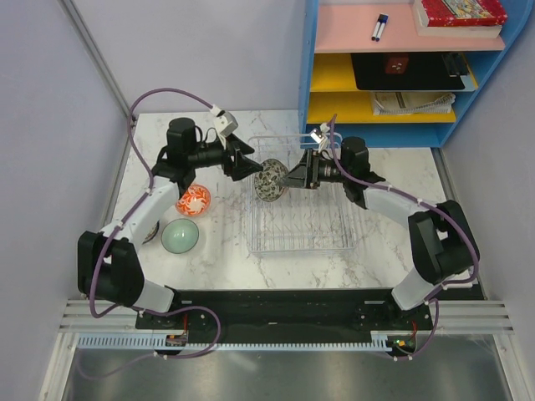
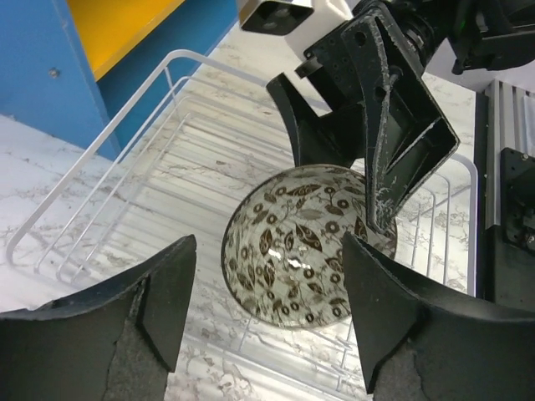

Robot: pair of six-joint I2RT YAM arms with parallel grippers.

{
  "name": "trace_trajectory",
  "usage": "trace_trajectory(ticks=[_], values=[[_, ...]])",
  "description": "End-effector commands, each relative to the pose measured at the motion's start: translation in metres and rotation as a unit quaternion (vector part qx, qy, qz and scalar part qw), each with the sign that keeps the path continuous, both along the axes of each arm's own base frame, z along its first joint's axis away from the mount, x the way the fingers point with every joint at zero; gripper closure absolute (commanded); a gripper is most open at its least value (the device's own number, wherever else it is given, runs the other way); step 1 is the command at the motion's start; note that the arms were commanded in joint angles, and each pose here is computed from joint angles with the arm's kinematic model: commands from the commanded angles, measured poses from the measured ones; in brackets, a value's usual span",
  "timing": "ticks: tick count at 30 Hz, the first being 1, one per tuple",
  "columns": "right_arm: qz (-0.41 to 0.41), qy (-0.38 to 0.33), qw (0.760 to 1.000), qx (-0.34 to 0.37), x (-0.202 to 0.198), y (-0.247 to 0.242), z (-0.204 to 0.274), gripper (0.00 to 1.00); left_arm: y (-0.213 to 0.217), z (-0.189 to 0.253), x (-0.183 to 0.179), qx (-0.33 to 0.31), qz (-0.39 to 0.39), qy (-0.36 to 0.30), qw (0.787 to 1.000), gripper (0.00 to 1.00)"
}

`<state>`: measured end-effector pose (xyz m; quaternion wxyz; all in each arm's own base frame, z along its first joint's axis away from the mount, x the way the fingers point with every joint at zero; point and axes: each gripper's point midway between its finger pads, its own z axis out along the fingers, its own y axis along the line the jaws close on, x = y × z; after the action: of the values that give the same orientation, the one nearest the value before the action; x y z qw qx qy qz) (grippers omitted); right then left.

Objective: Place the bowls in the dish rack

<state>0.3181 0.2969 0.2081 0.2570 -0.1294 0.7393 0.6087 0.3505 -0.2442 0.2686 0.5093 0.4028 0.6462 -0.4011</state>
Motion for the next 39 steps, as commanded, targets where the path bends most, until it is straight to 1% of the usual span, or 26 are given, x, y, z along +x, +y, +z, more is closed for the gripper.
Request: trace_trajectory(ticks=[1, 2, 3, 4, 5, 6, 7, 8, 9, 10, 11, 12, 14, 15, 16, 17, 19, 20, 21, 23, 25, 29, 33, 39], values=[[-0.051, -0.093, 0.992, -0.062, 0.024, -0.013, 0.027, 1.00, 0.025, 0.023, 0.010, -0.033, 0.008, 0.013, 0.999, 0.22], [-0.079, -0.109, 0.987, -0.084, 0.033, -0.019, 0.026, 1.00, 0.031, 0.019, 0.008, -0.035, 0.011, 0.022, 0.999, 0.21], [-0.092, -0.119, 0.980, -0.128, 0.039, -0.027, 0.020, 1.00, 0.045, 0.017, 0.013, -0.035, 0.030, 0.026, 0.999, 0.20], [-0.105, -0.135, 0.974, -0.145, 0.045, -0.031, 0.020, 1.00, 0.054, 0.015, 0.012, -0.034, 0.046, 0.028, 0.998, 0.19], [-0.139, -0.149, 0.963, -0.174, 0.057, -0.041, 0.022, 1.00, 0.062, 0.011, 0.013, -0.032, 0.059, 0.037, 0.997, 0.18], [-0.142, -0.158, 0.953, -0.217, 0.057, -0.049, 0.011, 1.00, 0.076, 0.009, 0.016, -0.029, 0.082, 0.043, 0.995, 0.18], [-0.148, -0.168, 0.946, -0.235, 0.060, -0.053, 0.010, 1.00, 0.082, 0.008, 0.016, -0.027, 0.086, 0.041, 0.995, 0.18], [-0.177, -0.183, 0.932, -0.259, 0.070, -0.063, 0.014, 1.00, 0.093, -0.001, 0.014, -0.022, 0.103, 0.068, 0.992, 0.18], [-0.168, -0.197, 0.918, -0.302, 0.068, -0.068, 0.005, 1.00, 0.097, -0.001, 0.014, -0.017, 0.108, 0.068, 0.992, 0.18], [-0.175, -0.205, 0.906, -0.326, 0.071, -0.073, 0.004, 1.00, 0.108, -0.001, 0.013, -0.015, 0.117, 0.065, 0.991, 0.18], [-0.196, -0.217, 0.886, -0.360, 0.078, -0.083, 0.003, 1.00, 0.119, -0.002, 0.014, -0.012, 0.134, 0.066, 0.989, 0.18], [-0.189, -0.230, 0.870, -0.393, 0.076, -0.086, -0.003, 1.00, 0.125, -0.006, 0.011, -0.006, 0.144, 0.075, 0.987, 0.18], [-0.188, -0.249, 0.845, -0.434, 0.079, -0.093, -0.008, 1.00, 0.134, -0.007, 0.003, 0.005, 0.151, 0.061, 0.987, 0.17], [-0.205, -0.251, 0.820, -0.472, 0.082, -0.103, -0.012, 1.00, 0.137, -0.012, -0.001, 0.011, 0.159, 0.069, 0.985, 0.18], [-0.200, -0.264, 0.803, -0.496, 0.084, -0.108, -0.014, 1.00, 0.139, -0.017, -0.006, 0.017, 0.156, 0.067, 0.985, 0.18], [-0.196, -0.269, 0.789, -0.516, 0.086, -0.108, -0.017, 1.00, 0.145, -0.014, -0.011, 0.018, 0.164, 0.056, 0.985, 0.18], [-0.202, -0.282, 0.750, -0.563, 0.094, -0.119, -0.020, 1.00, 0.149, -0.022, -0.019, 0.029, 0.170, 0.061, 0.983, 0.17], [-0.194, -0.289, 0.738, -0.578, 0.092, -0.116, -0.021, 1.00, 0.152, -0.020, -0.022, 0.032, 0.176, 0.052, 0.982, 0.17], [-0.203, -0.291, 0.717, -0.600, 0.095, -0.124, -0.020, 1.00, 0.155, -0.026, -0.026, 0.040, 0.182, 0.059, 0.981, 0.17], [-0.196, -0.304, 0.694, -0.623, 0.099, -0.121, -0.020, 1.00, 0.161, -0.024, -0.031, 0.044, 0.195, 0.050, 0.978, 0.17], [-0.200, -0.308, 0.671, -0.644, 0.104, -0.124, -0.020, 1.00, 0.164, -0.032, -0.036, 0.050, 0.201, 0.049, 0.977, 0.17], [-0.186, -0.322, 0.630, -0.682, 0.109, -0.123, -0.024, 1.00, 0.173, -0.040, -0.042, 0.057, 0.213, 0.039, 0.975, 0.17], [-0.181, -0.328, 0.594, -0.712, 0.119, -0.126, -0.030, 1.00, 0.179, -0.043, -0.046, 0.046, 0.217, 0.044, 0.974, 0.17], [-0.170, -0.331, 0.559, -0.741, 0.131, -0.127, -0.043, 1.00, 0.185, -0.048, -0.047, 0.025, 0.215, 0.056, 0.975, 0.17]])
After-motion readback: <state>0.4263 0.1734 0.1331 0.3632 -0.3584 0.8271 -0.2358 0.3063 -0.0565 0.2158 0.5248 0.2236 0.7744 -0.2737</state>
